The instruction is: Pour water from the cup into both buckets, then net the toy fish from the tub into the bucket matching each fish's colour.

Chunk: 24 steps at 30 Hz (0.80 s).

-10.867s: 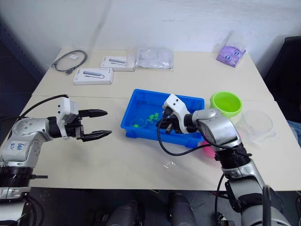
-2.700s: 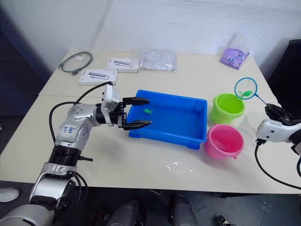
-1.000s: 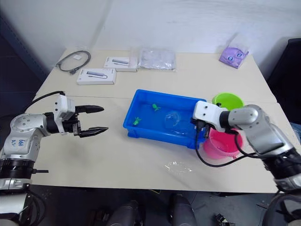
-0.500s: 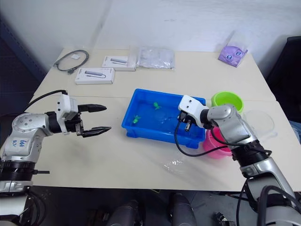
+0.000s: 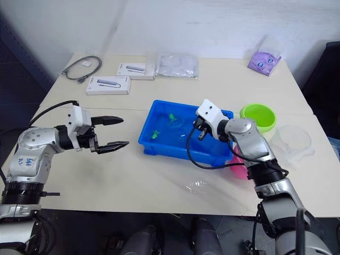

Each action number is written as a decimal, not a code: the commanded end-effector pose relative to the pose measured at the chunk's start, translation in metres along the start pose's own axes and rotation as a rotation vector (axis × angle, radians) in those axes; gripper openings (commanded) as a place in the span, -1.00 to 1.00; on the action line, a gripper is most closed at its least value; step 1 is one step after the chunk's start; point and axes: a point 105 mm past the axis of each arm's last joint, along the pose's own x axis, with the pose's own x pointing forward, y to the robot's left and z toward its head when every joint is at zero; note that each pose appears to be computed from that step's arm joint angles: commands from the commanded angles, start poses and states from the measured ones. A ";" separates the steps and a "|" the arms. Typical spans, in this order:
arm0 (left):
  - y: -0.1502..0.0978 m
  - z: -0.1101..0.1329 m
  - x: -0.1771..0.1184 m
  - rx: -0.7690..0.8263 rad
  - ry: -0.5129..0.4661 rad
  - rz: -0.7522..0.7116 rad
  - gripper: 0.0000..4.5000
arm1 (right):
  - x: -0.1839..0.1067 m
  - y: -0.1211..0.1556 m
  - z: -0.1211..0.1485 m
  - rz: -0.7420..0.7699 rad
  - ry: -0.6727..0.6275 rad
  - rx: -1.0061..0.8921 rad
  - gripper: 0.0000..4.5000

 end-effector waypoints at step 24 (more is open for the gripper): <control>-0.008 -0.007 -0.005 -0.017 -0.005 0.065 0.96 | 0.004 0.004 0.017 -0.004 -0.060 0.026 -1.00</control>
